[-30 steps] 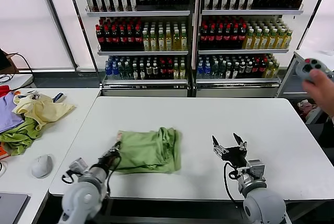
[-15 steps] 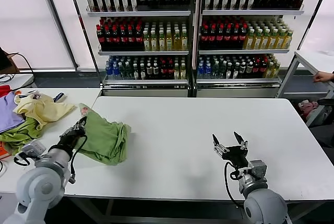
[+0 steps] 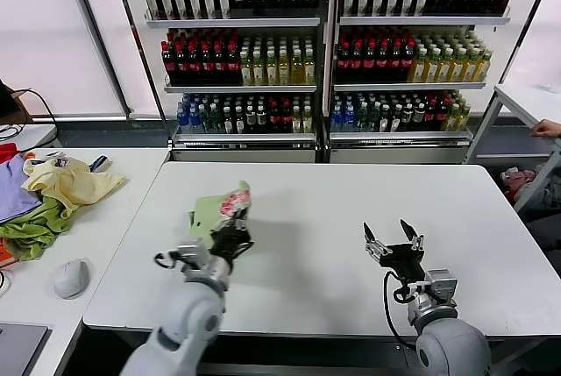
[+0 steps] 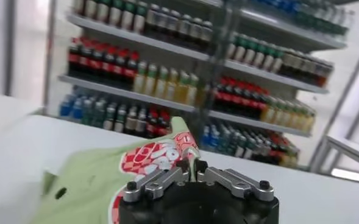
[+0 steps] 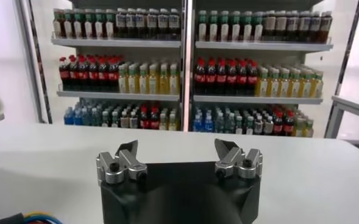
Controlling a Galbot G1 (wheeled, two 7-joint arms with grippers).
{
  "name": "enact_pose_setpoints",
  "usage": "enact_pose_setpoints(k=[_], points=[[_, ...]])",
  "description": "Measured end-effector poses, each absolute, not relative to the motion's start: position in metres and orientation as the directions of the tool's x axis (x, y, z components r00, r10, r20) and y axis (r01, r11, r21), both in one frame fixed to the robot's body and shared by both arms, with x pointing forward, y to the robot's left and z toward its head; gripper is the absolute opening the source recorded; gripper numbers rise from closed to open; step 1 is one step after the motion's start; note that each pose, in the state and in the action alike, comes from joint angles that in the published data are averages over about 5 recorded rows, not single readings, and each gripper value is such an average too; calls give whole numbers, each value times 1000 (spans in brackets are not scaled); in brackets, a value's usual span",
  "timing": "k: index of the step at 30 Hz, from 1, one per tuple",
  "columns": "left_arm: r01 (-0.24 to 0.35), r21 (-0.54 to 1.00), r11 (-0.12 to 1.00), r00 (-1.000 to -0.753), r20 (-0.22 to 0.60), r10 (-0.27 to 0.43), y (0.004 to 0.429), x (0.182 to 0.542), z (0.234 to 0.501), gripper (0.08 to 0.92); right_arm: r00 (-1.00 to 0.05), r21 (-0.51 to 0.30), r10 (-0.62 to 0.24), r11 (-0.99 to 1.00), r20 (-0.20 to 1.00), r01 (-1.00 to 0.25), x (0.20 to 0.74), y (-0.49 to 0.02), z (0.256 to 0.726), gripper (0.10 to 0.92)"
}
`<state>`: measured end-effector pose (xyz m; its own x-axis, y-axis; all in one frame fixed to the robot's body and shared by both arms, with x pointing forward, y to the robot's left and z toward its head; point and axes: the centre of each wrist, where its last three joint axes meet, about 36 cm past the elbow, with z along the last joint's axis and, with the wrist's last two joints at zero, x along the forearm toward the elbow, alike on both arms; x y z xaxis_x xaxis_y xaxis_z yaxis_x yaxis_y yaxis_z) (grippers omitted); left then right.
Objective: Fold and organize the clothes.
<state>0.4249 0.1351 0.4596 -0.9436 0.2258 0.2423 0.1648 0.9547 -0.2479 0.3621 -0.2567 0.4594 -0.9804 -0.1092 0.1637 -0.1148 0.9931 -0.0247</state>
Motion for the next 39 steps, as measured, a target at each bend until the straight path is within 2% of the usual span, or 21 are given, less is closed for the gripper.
enact_pose_setpoints(k=[8,11,17,24,29,34,39], points=[[267,-193,944,-919,245,310,41,448,447,116,-983,-32,-99,994,154,-106,367,-265,463,823],[302,-162,939,-909,247,335,16,454,440,159,-984,-35,-95,994,152,-101,369,-268,464,823],[351,-127,928,-900,226,372,-13,460,428,327,-985,-35,-93,994,147,-99,374,-271,465,823],[388,-137,911,-898,167,407,-22,456,423,526,-984,-22,-100,994,150,-105,383,-267,462,823],[380,-151,913,-910,114,398,-11,449,426,673,-978,9,-108,994,176,-108,393,-257,454,823],[325,-147,934,-938,76,338,21,444,427,797,-968,43,-114,993,222,-107,409,-240,439,823],[253,-118,960,-964,53,260,62,435,423,822,-955,61,-119,992,272,-106,423,-219,422,823]])
